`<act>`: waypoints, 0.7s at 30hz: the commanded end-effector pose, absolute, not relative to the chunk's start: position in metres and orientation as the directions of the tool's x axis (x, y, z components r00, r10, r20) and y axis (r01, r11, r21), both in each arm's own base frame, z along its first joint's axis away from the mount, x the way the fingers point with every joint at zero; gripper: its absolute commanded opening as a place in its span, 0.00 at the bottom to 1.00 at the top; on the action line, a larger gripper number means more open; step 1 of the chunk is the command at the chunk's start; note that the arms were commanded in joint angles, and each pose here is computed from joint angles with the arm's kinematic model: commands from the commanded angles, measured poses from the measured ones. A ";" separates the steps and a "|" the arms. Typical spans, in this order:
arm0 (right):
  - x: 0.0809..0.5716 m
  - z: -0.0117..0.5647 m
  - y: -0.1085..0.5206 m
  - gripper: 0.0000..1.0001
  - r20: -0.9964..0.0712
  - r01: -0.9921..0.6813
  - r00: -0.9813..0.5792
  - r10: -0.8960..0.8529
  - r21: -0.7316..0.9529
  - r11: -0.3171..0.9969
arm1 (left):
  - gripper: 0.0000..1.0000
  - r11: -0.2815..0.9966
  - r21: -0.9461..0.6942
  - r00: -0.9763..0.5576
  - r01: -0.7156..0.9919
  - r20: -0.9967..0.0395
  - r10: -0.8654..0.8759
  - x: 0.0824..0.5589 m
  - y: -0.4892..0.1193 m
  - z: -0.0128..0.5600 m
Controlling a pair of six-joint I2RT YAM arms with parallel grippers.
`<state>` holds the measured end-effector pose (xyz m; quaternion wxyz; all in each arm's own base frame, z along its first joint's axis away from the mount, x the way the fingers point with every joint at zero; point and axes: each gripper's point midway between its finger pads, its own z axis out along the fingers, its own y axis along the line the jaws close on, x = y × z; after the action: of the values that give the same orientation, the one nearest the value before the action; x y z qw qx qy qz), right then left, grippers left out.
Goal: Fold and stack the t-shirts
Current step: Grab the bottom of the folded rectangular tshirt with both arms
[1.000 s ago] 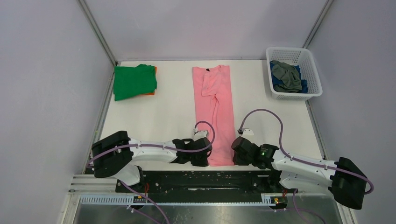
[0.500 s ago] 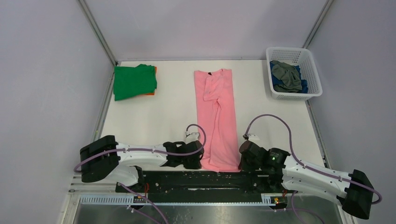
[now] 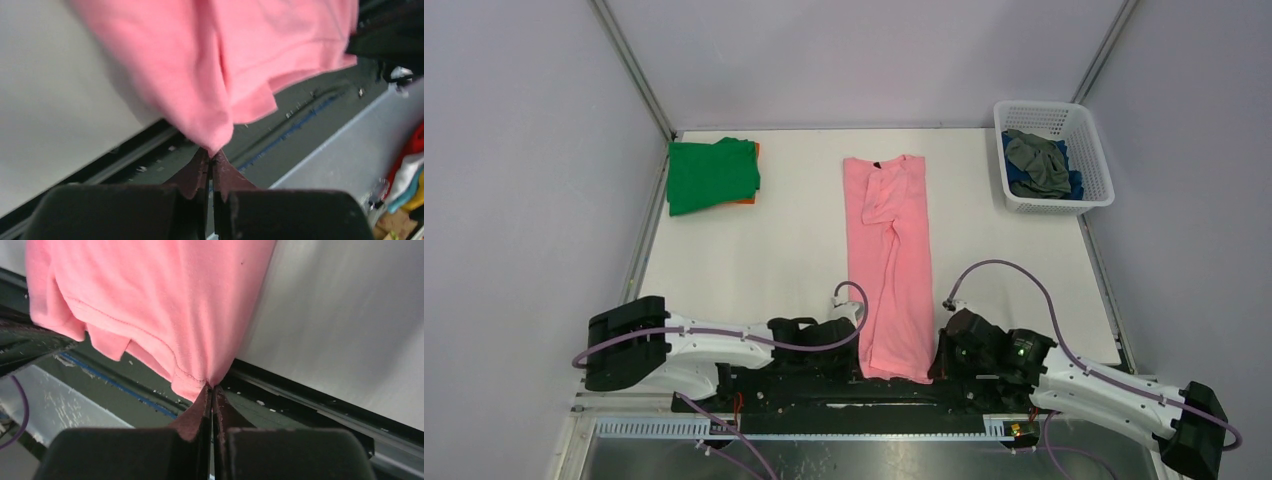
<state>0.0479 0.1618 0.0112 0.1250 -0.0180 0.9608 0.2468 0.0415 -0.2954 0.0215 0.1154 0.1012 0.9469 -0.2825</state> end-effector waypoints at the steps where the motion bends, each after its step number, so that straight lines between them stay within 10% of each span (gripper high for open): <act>1: 0.034 0.030 0.178 0.00 -0.210 -0.151 -0.977 -0.038 0.556 0.818 | 0.00 0.691 -0.636 -0.937 0.343 -0.288 0.200 0.019 -0.323 0.053; 21: 0.188 0.136 0.177 0.00 -0.688 -0.122 -0.687 0.233 0.425 0.897 | 0.00 0.782 -0.553 -0.790 0.287 -0.598 -0.133 0.213 -0.329 0.135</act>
<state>0.1371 0.1746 0.1033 0.3156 0.0078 0.9198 0.2331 0.1614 -0.3165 0.0993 0.2494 0.0443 0.9123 -0.3219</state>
